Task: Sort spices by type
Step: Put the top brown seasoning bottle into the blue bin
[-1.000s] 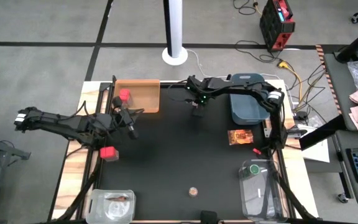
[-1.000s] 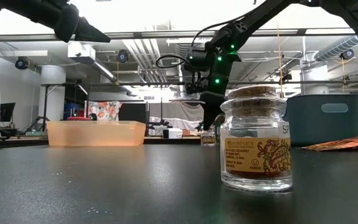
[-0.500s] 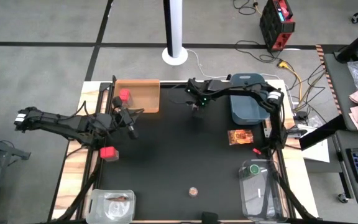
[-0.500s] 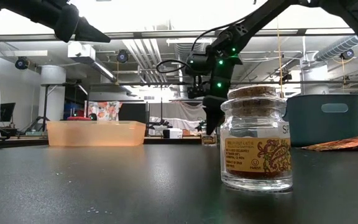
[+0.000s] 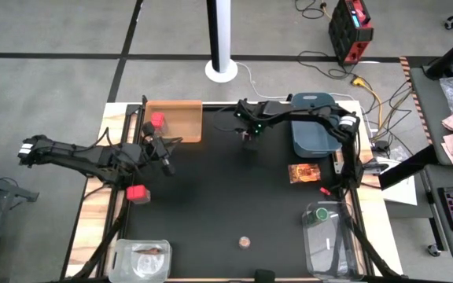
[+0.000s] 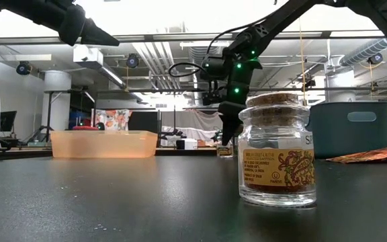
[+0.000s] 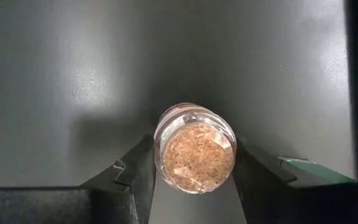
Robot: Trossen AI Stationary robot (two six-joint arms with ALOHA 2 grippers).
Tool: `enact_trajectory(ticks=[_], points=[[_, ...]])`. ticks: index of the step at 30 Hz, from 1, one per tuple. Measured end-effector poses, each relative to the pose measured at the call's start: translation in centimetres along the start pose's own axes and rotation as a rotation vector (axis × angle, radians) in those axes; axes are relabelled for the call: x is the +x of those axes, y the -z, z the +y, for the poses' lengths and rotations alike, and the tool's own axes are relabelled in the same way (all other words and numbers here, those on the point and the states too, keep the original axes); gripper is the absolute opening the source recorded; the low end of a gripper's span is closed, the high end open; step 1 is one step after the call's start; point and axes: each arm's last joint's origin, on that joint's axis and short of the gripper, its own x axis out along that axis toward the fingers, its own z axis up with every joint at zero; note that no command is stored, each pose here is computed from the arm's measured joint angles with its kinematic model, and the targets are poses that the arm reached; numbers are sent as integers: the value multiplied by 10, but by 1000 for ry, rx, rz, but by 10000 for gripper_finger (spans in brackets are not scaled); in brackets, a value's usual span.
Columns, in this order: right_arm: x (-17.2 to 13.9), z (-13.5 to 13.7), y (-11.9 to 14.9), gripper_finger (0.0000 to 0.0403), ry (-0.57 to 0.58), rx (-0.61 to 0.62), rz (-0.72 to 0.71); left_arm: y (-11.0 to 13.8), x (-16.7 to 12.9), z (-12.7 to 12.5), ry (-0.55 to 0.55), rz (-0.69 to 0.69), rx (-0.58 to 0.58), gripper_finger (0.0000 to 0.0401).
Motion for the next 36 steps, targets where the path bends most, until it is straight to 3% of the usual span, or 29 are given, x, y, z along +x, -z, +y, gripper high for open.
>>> enact_trajectory(ticks=[10, 20, 26, 30, 36], points=[[-45, 18, -10, 168, -88, 39, -112, 0, 0, 0, 0, 0, 0, 0], [-148, 30, 13, 168, -84, 198, -211, 0, 0, 0, 0, 0, -4, 0], [-193, 27, 42, 168, 100, 439, -203, 0, 0, 0, 0, -1, -5, 0], [-201, 26, 59, 168, 207, 603, -116, 0, 0, 0, 0, -1, -8, 0], [-199, 21, 70, 168, 324, 688, -40, 0, 0, 0, 0, -1, -10, 0]])
